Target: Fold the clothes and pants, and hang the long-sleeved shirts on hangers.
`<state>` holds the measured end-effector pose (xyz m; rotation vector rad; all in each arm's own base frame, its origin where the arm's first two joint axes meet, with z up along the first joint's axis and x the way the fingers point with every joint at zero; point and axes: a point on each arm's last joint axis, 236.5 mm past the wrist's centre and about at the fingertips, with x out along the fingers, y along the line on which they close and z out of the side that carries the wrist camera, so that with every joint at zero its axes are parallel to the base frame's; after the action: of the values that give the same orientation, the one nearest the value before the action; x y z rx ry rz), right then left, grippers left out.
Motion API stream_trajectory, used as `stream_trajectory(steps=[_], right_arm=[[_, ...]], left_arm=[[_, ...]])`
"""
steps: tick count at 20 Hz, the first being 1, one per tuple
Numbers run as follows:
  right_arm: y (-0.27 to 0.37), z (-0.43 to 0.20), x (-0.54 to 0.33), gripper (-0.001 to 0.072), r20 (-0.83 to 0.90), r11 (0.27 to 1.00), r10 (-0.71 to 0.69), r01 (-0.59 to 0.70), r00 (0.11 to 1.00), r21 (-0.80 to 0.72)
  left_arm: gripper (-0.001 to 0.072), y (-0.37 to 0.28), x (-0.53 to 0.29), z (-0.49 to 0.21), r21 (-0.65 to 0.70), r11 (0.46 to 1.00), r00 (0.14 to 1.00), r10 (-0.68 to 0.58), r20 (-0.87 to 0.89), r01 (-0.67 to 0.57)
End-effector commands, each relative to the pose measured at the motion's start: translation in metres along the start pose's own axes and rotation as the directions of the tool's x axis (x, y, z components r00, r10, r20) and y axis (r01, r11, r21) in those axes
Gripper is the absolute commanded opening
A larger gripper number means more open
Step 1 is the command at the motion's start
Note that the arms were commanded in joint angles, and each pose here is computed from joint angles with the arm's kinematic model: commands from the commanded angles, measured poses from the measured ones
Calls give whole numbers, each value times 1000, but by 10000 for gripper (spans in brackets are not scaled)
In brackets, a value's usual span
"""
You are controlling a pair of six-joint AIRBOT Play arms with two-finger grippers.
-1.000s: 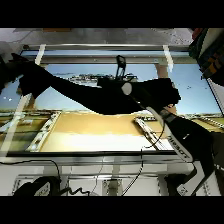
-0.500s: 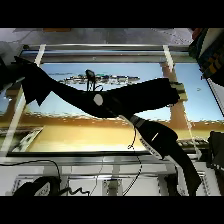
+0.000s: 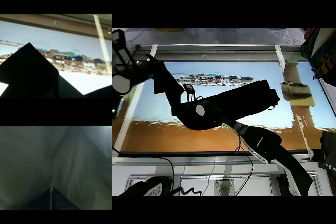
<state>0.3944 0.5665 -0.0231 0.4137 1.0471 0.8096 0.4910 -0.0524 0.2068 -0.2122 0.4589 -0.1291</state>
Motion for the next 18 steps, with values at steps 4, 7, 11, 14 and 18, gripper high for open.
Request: stream_trajectory(steps=[4, 7, 11, 14, 18], right_arm=[[-148, 52, -84, 26, -101, 951, -307, 308, 946, -7], [-206, 88, -145, 26, -95, 925, -371, 377, 924, 55], [-250, 114, -203, 26, -73, 897, -416, 422, 907, 135], [-257, 121, -221, 27, -62, 891, -425, 430, 903, 147], [-251, 123, -224, 26, -52, 899, -422, 425, 905, 106]], left_arm=[[14, -21, 36, -87, 4, 999, 957, -41, -288, 44], [14, -8, 28, -111, 59, 998, 921, 11, -389, 13], [15, -32, 11, -158, 24, 997, 833, -45, -552, 69], [15, -71, 7, -189, -18, 989, 786, -128, -605, 147], [16, -121, 7, -222, 10, 969, 749, -185, -636, 248]])
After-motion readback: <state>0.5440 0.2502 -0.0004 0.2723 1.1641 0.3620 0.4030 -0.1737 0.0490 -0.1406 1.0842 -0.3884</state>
